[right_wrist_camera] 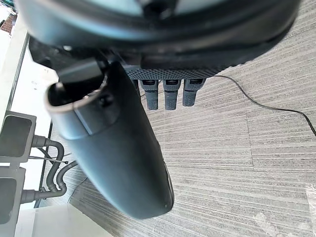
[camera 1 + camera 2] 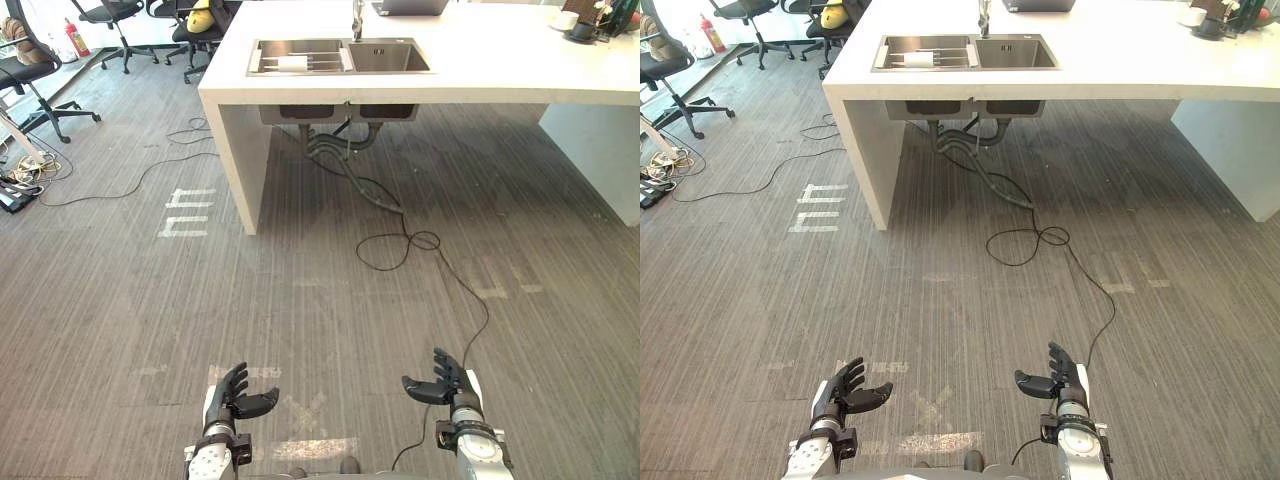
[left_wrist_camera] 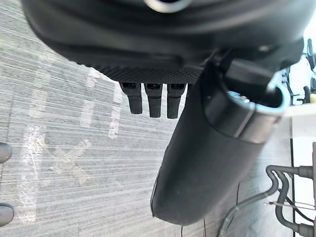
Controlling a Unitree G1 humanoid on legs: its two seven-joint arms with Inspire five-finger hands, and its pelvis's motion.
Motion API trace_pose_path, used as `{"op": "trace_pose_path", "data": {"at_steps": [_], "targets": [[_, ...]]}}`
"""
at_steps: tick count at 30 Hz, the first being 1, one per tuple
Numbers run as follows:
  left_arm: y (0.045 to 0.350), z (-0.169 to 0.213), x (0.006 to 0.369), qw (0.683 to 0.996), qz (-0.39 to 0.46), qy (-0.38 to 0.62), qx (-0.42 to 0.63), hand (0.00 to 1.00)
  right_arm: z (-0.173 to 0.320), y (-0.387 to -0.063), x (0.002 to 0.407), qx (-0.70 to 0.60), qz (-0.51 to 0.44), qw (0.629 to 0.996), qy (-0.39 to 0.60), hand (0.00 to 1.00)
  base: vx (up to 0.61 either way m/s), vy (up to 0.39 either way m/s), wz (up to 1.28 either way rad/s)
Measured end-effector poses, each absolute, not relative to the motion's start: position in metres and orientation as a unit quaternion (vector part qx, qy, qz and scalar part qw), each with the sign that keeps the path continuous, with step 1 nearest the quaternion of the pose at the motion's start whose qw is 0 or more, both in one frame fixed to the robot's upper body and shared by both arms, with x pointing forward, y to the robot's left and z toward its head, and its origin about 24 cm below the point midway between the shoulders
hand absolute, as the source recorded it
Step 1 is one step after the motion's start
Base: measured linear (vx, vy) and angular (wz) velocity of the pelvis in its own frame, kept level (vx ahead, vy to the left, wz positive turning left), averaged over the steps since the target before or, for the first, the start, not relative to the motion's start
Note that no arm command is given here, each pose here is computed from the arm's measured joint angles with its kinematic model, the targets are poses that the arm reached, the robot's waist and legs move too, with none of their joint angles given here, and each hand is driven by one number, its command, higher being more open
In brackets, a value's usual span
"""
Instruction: Walk over to the sink, pick up the cup, carry it to the dishwasher, place the cup inside the dishwasher, then close the dishwasher door
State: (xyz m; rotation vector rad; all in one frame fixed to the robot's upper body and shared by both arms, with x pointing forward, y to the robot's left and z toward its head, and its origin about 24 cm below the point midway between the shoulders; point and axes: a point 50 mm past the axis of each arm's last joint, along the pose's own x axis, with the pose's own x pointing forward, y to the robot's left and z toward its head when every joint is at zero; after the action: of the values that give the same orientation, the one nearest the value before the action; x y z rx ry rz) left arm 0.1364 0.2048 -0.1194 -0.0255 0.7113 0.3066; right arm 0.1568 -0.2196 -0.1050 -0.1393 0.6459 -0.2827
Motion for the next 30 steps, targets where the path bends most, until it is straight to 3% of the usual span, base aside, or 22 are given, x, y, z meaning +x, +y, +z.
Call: {"op": "trace_pose_path", "data": {"at_steps": [8,30], "targets": [[0.214,-0.128,0.123,0.909,0.186,0.373,-0.036,0.90,-0.109,-0.223,0.150,-0.066,-0.147,0.931,0.328,0.90,0.00,0.009,0.00],[0.211,-0.128,0.124,0.911,0.174,0.372,-0.042,0.90,-0.123,-0.223,0.138,-0.052,-0.152,0.915,0.371,0.90,0.00,0.024,-0.02]]}}
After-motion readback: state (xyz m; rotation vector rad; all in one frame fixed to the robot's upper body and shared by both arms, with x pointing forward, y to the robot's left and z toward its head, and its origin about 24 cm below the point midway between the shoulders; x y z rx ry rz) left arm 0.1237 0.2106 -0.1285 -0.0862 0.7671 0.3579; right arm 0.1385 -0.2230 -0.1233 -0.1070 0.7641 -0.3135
